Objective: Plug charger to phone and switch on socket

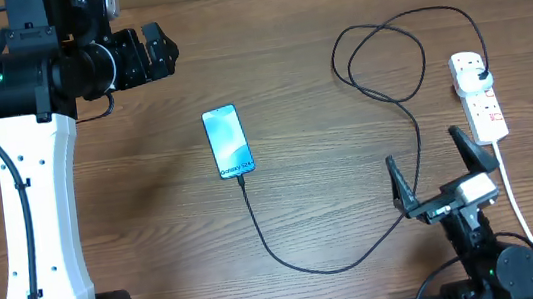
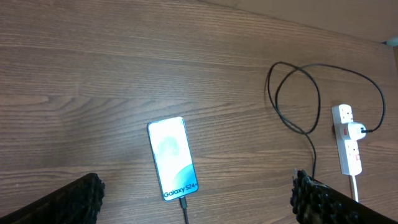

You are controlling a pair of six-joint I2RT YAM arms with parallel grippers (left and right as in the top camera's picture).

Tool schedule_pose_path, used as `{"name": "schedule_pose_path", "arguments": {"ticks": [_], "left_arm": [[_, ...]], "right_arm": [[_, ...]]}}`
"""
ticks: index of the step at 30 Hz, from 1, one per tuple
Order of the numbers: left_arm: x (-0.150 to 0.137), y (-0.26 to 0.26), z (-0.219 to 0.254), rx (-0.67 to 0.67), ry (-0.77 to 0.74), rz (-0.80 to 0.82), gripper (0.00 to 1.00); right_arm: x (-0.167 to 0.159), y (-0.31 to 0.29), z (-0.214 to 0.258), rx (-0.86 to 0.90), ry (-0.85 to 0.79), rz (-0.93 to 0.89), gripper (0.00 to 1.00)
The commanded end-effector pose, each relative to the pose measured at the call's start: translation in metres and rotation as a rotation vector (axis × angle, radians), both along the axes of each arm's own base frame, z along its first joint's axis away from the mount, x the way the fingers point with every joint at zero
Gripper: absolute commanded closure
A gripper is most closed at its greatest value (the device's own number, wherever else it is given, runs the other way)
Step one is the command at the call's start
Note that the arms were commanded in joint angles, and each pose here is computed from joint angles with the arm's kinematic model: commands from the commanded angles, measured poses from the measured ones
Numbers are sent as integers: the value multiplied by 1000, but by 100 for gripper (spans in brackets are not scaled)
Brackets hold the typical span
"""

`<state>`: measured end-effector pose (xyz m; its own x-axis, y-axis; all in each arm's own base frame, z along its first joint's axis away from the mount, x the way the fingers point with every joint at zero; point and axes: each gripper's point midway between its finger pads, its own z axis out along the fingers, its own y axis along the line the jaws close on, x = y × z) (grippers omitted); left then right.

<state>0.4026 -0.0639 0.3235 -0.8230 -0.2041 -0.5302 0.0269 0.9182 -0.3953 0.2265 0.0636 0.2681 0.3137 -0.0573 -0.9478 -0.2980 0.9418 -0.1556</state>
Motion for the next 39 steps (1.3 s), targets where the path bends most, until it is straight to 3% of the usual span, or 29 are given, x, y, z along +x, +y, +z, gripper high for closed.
{"name": "schedule_pose_path", "arguments": {"ticks": [1, 10, 18, 39], "left_arm": [[1, 0, -3, 6, 8, 0, 0], [1, 0, -3, 6, 8, 0, 0], [1, 0, -3, 6, 8, 0, 0], [1, 0, -3, 6, 8, 0, 0]], "right_arm": [[-1, -1, -12, -2, -6, -4, 0], [5, 0, -46, -12, 94, -2, 0], [10, 0, -94, -30, 293, -3, 0], [10, -1, -93, -29, 292, -10, 0]]}}
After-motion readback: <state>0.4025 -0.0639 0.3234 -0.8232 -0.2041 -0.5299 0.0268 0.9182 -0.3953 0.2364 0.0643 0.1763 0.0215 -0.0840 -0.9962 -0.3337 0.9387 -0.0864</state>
